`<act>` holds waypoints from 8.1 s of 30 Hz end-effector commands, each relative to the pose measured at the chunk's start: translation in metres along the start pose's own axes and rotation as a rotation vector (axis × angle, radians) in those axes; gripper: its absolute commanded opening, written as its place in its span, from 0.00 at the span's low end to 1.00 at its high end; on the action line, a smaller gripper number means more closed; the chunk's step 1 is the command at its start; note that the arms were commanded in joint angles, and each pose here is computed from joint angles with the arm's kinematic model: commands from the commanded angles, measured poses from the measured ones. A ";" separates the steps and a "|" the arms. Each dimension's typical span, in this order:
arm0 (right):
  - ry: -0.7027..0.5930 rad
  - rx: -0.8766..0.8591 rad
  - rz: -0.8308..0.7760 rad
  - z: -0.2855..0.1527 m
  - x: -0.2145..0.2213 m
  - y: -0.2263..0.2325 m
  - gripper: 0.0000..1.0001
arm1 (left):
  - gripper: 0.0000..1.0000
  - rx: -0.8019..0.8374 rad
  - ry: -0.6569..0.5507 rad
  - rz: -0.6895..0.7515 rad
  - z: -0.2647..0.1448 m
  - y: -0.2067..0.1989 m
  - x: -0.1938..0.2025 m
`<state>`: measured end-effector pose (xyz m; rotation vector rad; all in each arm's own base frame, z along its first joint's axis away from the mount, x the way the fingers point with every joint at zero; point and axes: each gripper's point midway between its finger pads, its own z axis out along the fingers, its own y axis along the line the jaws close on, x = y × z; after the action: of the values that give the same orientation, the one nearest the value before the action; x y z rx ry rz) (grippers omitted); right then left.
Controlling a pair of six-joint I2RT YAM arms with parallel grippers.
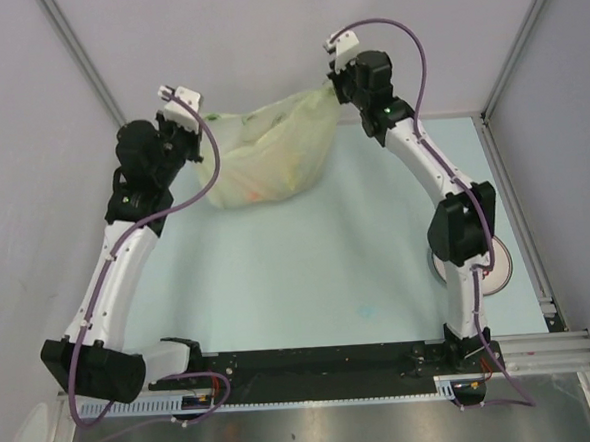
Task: Take the fake fruits out of the plastic bag
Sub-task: Adjust the plastic bag at the center of the board, then move the plate to the center of the board, then move the plastic bag to the center of the board.
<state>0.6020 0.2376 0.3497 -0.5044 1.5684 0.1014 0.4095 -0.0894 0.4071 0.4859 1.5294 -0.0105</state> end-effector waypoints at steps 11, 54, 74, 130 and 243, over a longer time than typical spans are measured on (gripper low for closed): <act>0.286 -0.370 -0.121 -0.173 0.074 0.066 0.32 | 0.00 0.237 0.198 -0.321 -0.044 -0.090 0.078; 0.427 -0.117 0.597 -0.074 0.124 0.018 0.00 | 0.00 0.102 0.055 -0.234 0.044 -0.044 0.031; -0.468 0.046 0.304 0.003 -0.121 -0.085 0.00 | 0.00 -0.061 -0.404 -0.036 0.114 0.074 -0.156; 1.390 0.322 0.328 -0.371 0.353 0.001 0.64 | 0.00 0.081 0.117 -0.226 -0.017 -0.069 0.081; 0.312 0.541 0.068 -0.138 0.121 -0.184 0.70 | 0.00 0.319 0.108 -0.455 0.072 -0.140 0.032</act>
<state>0.5747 -0.0091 0.2260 -0.0226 1.9516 -0.3746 0.4439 -0.2160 0.2955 0.3655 1.8019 -0.5270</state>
